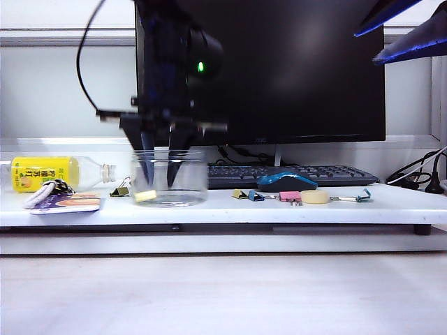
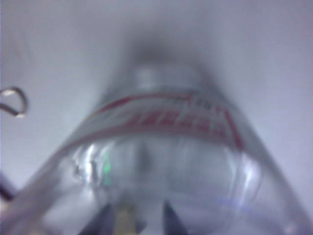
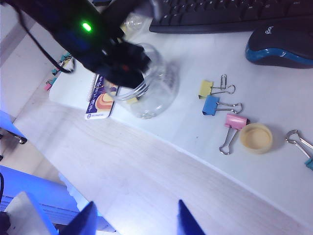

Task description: Take the clips out of the round transparent plastic box and place them on the table.

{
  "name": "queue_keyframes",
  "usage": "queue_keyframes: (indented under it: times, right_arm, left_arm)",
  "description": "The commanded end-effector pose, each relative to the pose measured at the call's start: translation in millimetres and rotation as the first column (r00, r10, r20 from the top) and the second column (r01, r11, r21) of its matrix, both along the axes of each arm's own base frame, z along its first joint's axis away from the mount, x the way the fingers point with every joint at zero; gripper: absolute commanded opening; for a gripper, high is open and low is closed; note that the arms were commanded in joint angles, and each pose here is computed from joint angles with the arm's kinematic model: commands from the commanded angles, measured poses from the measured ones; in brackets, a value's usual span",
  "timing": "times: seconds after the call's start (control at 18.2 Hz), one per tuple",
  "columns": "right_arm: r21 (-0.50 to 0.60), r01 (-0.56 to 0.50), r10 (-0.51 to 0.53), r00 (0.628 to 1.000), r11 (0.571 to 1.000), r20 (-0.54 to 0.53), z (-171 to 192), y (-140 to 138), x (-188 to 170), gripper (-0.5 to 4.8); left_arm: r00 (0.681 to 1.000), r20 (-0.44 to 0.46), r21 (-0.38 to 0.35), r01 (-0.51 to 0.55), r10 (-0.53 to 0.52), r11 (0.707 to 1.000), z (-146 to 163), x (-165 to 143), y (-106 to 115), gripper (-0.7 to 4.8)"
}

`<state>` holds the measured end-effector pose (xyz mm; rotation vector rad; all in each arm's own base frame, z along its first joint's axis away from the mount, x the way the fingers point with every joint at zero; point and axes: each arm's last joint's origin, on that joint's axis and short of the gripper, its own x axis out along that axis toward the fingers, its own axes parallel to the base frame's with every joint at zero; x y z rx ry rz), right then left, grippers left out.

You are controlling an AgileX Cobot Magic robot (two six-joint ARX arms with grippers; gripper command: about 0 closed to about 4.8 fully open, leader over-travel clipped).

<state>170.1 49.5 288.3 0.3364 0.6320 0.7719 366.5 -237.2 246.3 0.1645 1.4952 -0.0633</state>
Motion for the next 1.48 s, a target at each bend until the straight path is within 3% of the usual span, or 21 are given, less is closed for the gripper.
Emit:
queue_keyframes:
  times: [0.05, 0.66, 0.88, 1.04, 1.1, 1.15, 1.26, 1.48]
  right_arm:
    - [-0.001, -0.002, 0.002, 1.000, 1.000, 0.025, 2.2, 0.1, 0.5, 2.12]
    - [-0.013, 0.013, -0.013, 0.999, 1.000, 0.031, 2.1, -0.2, 0.9, 2.12]
    - [-0.013, 0.014, -0.013, 0.999, 1.000, 0.031, 2.1, -0.3, 0.9, 2.12]
    - [-0.014, 0.012, -0.012, 0.999, 1.000, 0.032, 2.1, -0.3, 0.9, 2.12]
    - [-0.015, 0.012, -0.012, 0.999, 1.000, 0.031, 1.9, -0.3, 0.8, 2.12]
    - [-0.015, 0.013, -0.013, 0.999, 1.000, 0.031, 1.9, -0.3, 0.9, 2.12]
    - [-0.017, 0.016, -0.016, 0.999, 1.000, 0.032, 1.9, -0.4, 1.0, 2.12]
    - [-0.021, 0.017, -0.016, 0.999, 1.000, 0.031, 1.1, -0.2, 2.1, 2.12]
  left_arm:
    - [1.000, -0.012, 0.015, -0.029, 0.029, 0.999, -5.7, 1.0, -0.9, 1.53]
    - [0.998, 0.028, 0.005, -0.048, 0.048, 0.999, -7.3, 8.1, 1.5, 1.46]
    - [0.997, 0.034, 0.000, -0.064, 0.064, 0.998, -7.2, 10.8, 4.7, 1.03]
    - [0.997, 0.071, -0.057, -0.007, 0.011, 0.998, -6.6, 16.7, 1.8, 0.53]
    - [0.997, 0.075, -0.106, 0.027, -0.019, 0.994, -6.2, 18.4, -0.9, 0.41]
    - [0.996, 0.074, -0.173, 0.067, -0.054, 0.983, -5.6, 20.0, -4.4, -0.03]
    - [0.994, 0.081, -0.238, 0.084, -0.067, 0.968, -4.6, 22.0, -7.8, -0.06]
    - [0.999, 0.031, -0.221, 0.025, -0.019, 0.975, -3.6, 18.0, -4.0, -0.05]
